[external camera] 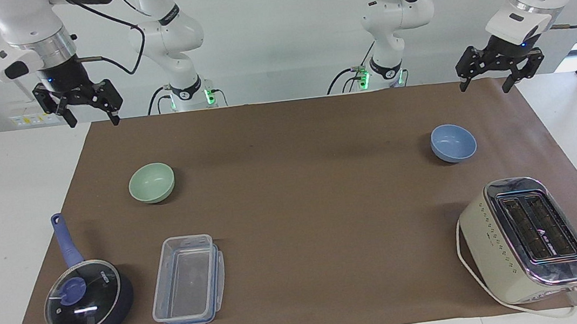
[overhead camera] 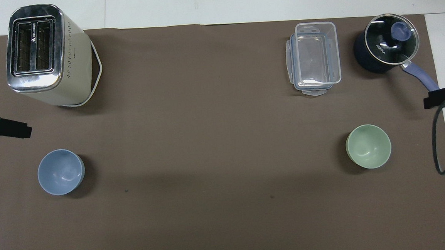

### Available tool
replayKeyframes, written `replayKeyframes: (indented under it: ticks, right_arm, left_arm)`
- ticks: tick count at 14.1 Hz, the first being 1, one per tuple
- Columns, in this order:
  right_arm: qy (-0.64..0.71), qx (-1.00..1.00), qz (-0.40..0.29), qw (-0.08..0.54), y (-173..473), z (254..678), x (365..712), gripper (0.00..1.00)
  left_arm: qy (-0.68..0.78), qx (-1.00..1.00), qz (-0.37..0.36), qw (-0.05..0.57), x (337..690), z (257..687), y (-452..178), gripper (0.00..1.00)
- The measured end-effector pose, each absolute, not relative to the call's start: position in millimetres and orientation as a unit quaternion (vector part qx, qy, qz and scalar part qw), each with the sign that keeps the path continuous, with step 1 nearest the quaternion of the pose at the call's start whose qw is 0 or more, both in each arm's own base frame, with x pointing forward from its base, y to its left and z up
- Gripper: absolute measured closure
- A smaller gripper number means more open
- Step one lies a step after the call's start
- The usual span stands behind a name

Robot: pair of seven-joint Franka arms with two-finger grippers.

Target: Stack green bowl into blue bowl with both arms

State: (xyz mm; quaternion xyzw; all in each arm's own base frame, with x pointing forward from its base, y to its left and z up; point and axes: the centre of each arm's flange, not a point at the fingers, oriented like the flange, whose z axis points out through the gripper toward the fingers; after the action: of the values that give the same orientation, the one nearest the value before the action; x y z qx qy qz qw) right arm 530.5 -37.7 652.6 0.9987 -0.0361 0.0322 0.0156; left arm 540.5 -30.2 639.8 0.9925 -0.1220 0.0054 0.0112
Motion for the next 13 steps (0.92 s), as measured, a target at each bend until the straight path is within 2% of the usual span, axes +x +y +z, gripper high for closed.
replayKeyframes:
  ticks: [13]
  right_arm:
    - [-0.037, 0.999, 0.029, 0.016, -38.8, 649.9, 530.4, 0.0]
  left_arm:
    - [-0.123, 0.992, 0.005, 0.011, 540.6, 639.7, -29.8, 0.0]
